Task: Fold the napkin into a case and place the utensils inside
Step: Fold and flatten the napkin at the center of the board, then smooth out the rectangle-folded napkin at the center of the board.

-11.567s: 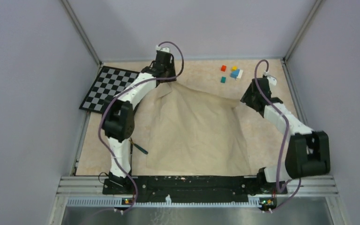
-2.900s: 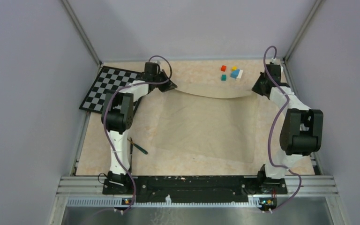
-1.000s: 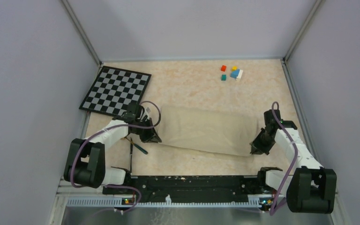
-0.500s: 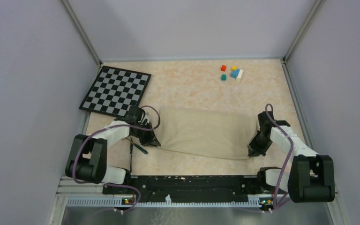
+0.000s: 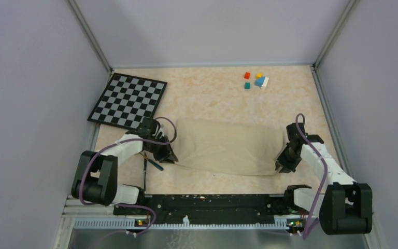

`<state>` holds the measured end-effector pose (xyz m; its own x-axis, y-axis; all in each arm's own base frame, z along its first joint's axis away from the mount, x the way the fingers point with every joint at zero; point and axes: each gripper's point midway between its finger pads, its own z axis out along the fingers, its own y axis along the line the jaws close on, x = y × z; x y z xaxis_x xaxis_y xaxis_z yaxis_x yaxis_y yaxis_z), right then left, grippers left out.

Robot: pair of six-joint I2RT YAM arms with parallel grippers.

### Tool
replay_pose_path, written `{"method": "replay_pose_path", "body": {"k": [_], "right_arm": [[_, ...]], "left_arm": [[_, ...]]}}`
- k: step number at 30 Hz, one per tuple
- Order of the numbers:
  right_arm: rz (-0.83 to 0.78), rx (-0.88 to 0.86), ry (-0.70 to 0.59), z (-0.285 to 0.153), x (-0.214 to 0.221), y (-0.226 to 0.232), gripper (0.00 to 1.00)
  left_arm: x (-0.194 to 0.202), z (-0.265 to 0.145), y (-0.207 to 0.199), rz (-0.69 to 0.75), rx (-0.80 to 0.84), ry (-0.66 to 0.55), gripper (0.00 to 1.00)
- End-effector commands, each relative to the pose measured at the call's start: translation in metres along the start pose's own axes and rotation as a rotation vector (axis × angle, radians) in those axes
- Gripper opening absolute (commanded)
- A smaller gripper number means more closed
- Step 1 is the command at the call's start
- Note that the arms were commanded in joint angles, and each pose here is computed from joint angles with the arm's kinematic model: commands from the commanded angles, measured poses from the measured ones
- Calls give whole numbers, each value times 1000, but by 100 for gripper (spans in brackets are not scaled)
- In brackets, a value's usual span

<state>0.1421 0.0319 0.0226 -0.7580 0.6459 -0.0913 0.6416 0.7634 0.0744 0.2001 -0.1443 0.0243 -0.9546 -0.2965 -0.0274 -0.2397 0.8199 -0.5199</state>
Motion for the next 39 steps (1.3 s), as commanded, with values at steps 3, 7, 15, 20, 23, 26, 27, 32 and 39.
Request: {"method": "replay_pose_path", "body": {"k": [3, 7, 15, 20, 23, 26, 27, 32, 39], "right_arm": [[16, -38, -186, -53, -32, 8, 31], [6, -104, -174, -70, -26, 16, 43], [-88, -242, -140, -73, -7, 27, 50], [-142, -235, -108, -56, -6, 32, 49], [-154, -227, -127, -54, -9, 31, 48], [-156, -231, -138, -54, -11, 32, 47], [-156, -236, -137, -53, -11, 33, 47], [-156, -235, -135, -51, -11, 33, 46], [-149, -240, -143, -52, -12, 34, 44]], "left_arm": [[-3, -33, -20, 43, 38, -66, 44], [-11, -62, -23, 65, -8, -166, 53], [-16, -67, -37, 93, 43, -175, 70], [-11, -36, -18, 51, -15, -94, 61], [-7, -22, -13, 52, -28, -73, 59], [-3, -10, -9, 54, -52, -43, 53], [-2, -7, -7, 55, -62, -38, 51], [-5, -2, -7, 62, -74, -48, 40], [-6, 2, 1, 55, -118, -53, 42]]}}
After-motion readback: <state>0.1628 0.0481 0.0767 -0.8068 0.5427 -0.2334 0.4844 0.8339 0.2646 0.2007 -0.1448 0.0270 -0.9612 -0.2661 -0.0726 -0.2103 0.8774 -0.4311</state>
